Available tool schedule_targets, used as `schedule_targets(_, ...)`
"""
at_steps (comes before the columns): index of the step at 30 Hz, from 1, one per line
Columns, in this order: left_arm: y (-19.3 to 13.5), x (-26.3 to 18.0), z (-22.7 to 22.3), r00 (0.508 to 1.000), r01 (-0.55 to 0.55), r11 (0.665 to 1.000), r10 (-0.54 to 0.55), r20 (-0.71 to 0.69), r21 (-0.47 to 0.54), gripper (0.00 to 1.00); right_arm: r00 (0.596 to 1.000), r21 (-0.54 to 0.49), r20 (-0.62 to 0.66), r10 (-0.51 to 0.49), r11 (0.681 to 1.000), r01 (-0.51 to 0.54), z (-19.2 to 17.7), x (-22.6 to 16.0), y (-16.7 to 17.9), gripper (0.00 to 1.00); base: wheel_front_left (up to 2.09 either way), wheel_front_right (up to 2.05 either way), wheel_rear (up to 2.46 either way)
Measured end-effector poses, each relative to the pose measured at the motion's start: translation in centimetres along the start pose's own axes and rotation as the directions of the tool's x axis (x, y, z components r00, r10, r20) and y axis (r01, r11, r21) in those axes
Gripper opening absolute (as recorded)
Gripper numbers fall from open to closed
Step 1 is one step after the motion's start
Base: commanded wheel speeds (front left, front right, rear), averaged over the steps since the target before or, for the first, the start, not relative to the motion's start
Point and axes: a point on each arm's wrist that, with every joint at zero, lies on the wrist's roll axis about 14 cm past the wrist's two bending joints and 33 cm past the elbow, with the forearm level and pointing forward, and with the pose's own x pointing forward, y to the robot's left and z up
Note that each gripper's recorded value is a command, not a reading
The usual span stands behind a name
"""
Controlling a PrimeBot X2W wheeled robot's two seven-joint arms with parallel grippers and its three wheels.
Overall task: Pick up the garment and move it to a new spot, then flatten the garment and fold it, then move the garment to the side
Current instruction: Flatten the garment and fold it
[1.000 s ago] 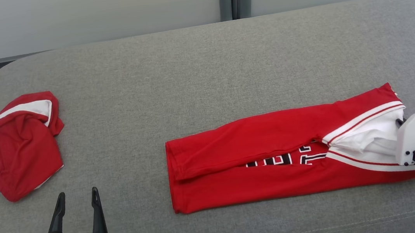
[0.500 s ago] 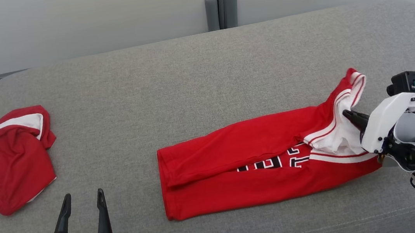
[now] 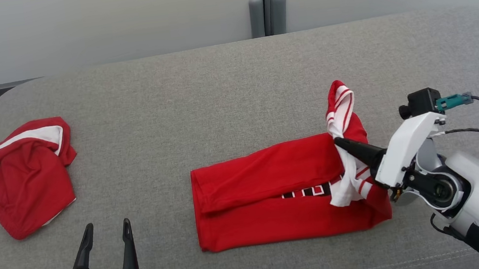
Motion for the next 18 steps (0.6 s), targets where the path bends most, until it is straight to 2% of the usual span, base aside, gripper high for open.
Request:
schedule_targets(8, 0.1, -0.1, 0.6, 1.0, -0.006, 1.0, 0.006, 0.018, -0.001, 1.0, 0.991, 0.049, -0.024, 0.13, 0.99, -0.128, -1.8, 2.6, 4.8, 0.0, 0.0, 0.0, 0.0)
schedule_targets(18, 0.4, -0.3, 0.5, 1.0, -0.017, 1.0, 0.017, 0.014, -0.009, 1.0, 0.975, 0.071, -0.084, 0.207, 0.977, -0.202, -4.6, 6.1, 8.7, 0.0, 0.0, 0.0, 0.0)
